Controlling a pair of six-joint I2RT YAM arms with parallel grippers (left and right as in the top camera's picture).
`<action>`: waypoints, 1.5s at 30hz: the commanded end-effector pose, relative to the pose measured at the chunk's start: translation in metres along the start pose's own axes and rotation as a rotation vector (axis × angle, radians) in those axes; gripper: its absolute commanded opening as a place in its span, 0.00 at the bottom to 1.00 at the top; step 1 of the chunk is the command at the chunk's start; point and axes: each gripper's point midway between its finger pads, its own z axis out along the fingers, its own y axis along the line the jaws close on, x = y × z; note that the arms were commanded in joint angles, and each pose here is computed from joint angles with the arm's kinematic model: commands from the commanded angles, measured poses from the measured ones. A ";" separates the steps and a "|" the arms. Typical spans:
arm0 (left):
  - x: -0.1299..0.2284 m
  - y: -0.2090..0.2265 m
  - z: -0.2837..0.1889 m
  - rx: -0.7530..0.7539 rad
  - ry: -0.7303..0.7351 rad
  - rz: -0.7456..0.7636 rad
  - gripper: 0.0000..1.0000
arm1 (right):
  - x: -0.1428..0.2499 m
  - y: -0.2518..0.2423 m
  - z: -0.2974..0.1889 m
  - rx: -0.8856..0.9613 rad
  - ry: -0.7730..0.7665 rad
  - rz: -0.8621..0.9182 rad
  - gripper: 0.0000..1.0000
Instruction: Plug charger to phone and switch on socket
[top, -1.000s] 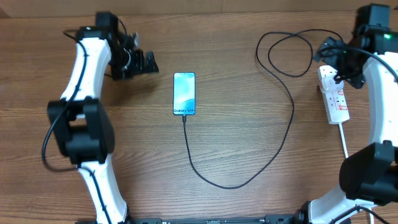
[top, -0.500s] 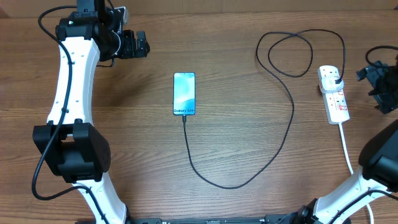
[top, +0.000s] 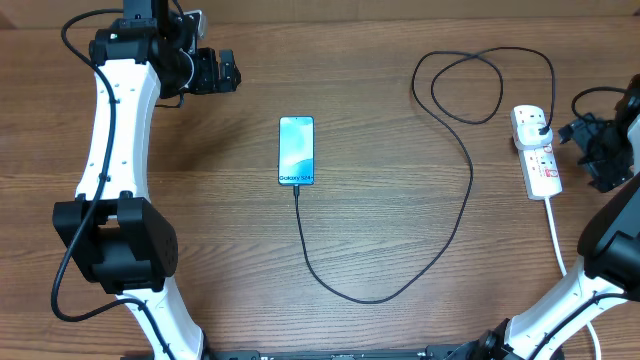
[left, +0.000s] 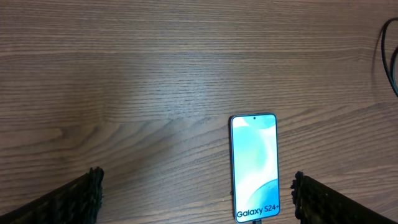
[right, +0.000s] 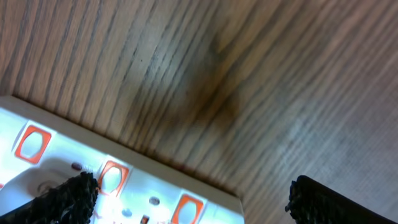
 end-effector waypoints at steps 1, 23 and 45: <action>0.001 0.002 0.003 -0.012 0.006 -0.004 1.00 | 0.010 -0.002 0.014 0.002 0.025 -0.013 1.00; 0.001 0.002 0.003 -0.012 0.006 -0.005 1.00 | 0.020 0.007 0.025 -0.069 0.057 -0.064 1.00; 0.001 0.002 0.003 -0.012 0.006 -0.005 1.00 | 0.024 0.008 0.037 -0.125 0.108 -0.056 1.00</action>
